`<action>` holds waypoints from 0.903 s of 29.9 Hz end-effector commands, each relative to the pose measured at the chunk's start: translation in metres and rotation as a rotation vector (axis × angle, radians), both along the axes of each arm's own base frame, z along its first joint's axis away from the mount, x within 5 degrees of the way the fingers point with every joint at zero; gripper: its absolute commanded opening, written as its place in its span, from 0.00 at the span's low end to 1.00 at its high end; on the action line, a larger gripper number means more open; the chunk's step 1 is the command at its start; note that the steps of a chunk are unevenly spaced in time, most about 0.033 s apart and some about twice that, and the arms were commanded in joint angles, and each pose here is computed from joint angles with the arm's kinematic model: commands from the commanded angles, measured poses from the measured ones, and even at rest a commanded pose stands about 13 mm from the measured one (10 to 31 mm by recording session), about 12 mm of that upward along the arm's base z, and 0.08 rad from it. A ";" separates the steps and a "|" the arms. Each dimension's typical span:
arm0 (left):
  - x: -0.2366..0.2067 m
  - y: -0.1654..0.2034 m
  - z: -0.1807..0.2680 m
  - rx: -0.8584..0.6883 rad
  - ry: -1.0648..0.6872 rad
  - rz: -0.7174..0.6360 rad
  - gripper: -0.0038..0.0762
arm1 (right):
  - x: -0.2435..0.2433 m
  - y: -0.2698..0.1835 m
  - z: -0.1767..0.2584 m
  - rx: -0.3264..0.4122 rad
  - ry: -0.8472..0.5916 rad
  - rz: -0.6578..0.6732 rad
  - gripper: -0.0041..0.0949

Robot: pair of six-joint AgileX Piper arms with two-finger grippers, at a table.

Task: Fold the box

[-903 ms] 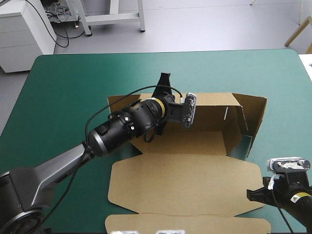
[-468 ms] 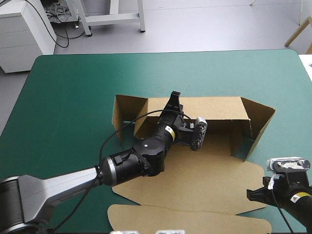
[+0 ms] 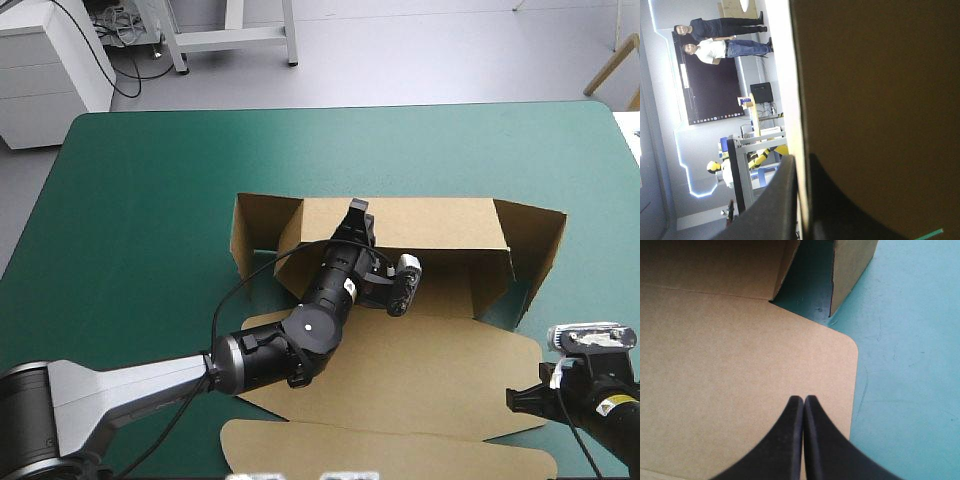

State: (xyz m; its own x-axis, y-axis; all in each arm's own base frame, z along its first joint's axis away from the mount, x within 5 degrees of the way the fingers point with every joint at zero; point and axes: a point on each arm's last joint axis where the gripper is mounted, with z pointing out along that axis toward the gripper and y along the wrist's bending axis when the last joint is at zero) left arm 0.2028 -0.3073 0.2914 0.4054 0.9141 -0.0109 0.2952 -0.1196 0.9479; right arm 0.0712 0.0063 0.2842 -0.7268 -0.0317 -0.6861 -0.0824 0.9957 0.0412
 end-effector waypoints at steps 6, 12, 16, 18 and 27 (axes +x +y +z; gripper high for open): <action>-0.003 0.001 0.015 -0.053 -0.060 0.011 0.04 | 0.004 -0.005 0.009 -0.058 -0.057 -0.016 0.02; -0.003 0.000 0.015 -0.052 -0.062 0.005 0.04 | 0.003 -0.005 0.008 -0.059 -0.051 -0.016 0.19; -0.003 0.000 0.015 -0.051 -0.065 0.004 0.04 | 0.003 -0.005 0.006 -0.055 -0.042 -0.021 0.46; -0.003 0.000 0.015 -0.051 -0.065 0.004 0.04 | 0.003 -0.005 0.006 -0.055 -0.042 -0.022 0.60; -0.003 0.000 0.015 -0.092 -0.050 0.015 0.04 | 0.003 -0.005 0.006 -0.055 -0.041 -0.024 0.84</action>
